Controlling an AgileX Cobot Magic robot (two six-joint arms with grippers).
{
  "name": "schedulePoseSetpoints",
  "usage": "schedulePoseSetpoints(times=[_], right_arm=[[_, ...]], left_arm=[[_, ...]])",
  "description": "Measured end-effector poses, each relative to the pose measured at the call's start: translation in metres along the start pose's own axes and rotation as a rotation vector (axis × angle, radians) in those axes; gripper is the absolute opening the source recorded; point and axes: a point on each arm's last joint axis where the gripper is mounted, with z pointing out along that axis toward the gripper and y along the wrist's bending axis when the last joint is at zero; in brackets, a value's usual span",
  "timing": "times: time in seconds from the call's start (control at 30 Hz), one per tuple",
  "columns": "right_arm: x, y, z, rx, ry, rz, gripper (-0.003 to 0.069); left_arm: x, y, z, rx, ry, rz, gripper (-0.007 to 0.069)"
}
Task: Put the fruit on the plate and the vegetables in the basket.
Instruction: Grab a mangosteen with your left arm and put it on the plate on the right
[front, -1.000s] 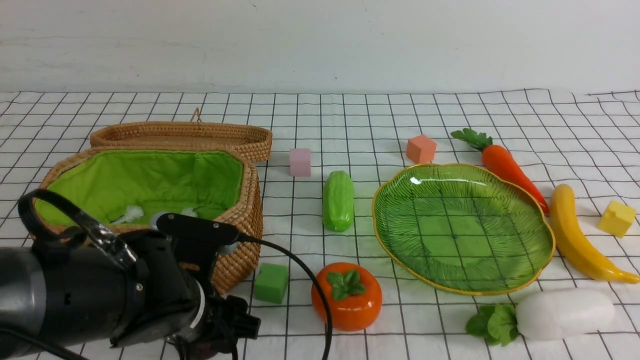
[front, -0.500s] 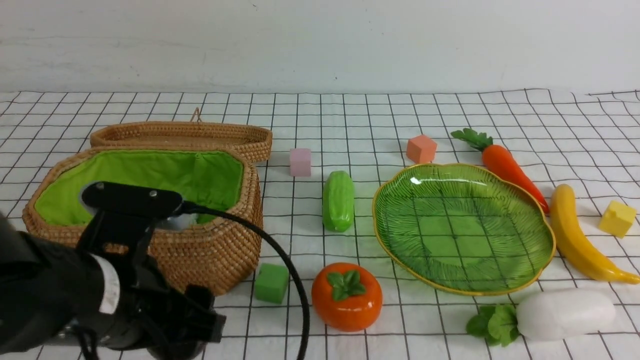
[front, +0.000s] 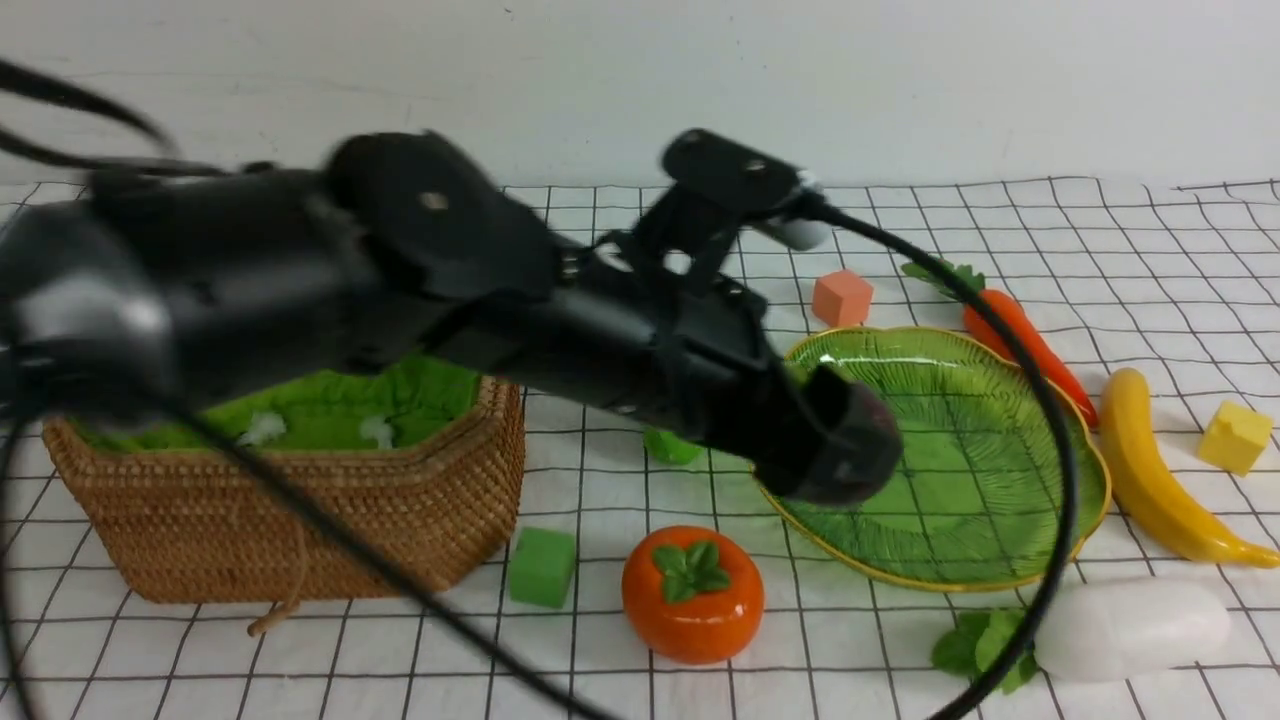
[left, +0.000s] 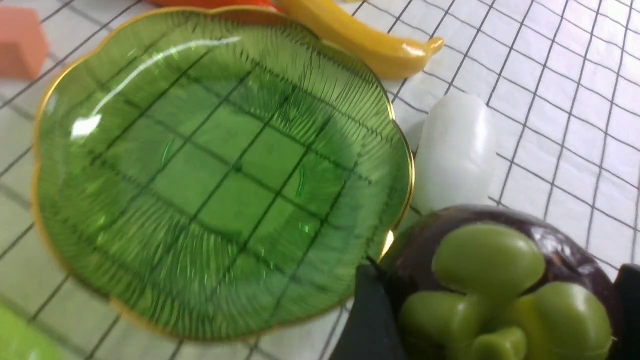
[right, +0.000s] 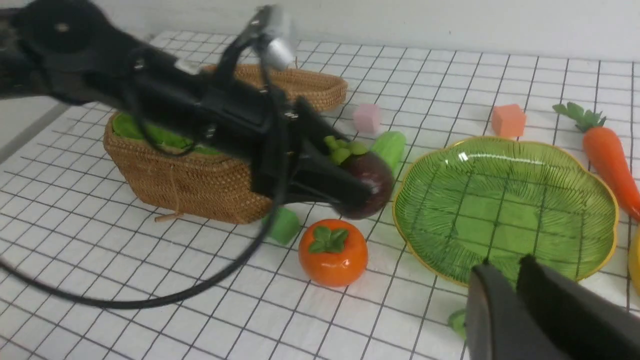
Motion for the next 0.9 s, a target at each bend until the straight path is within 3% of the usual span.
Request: schedulePoseSetpoints(times=[0.23,0.53,0.7,0.9], right_arm=[[0.008,0.001,0.000,-0.015,0.084,0.006,0.0109],[0.010,0.002,-0.001,-0.020,0.115,0.009,0.0109],[0.010,0.002,-0.001,-0.020,0.115,0.010,0.0109],[0.010,0.002,-0.001,-0.019,0.116,0.011,0.0109]], left_arm=[[-0.012,0.008,0.082,0.015,0.022,0.020,0.0540],[0.005,0.032,0.136,-0.030,0.091,0.061,0.0540],[0.011,0.039,0.145,-0.069,0.079,0.067,0.0656],[-0.009,0.026,0.118,-0.018,0.096,0.098,0.0663]])
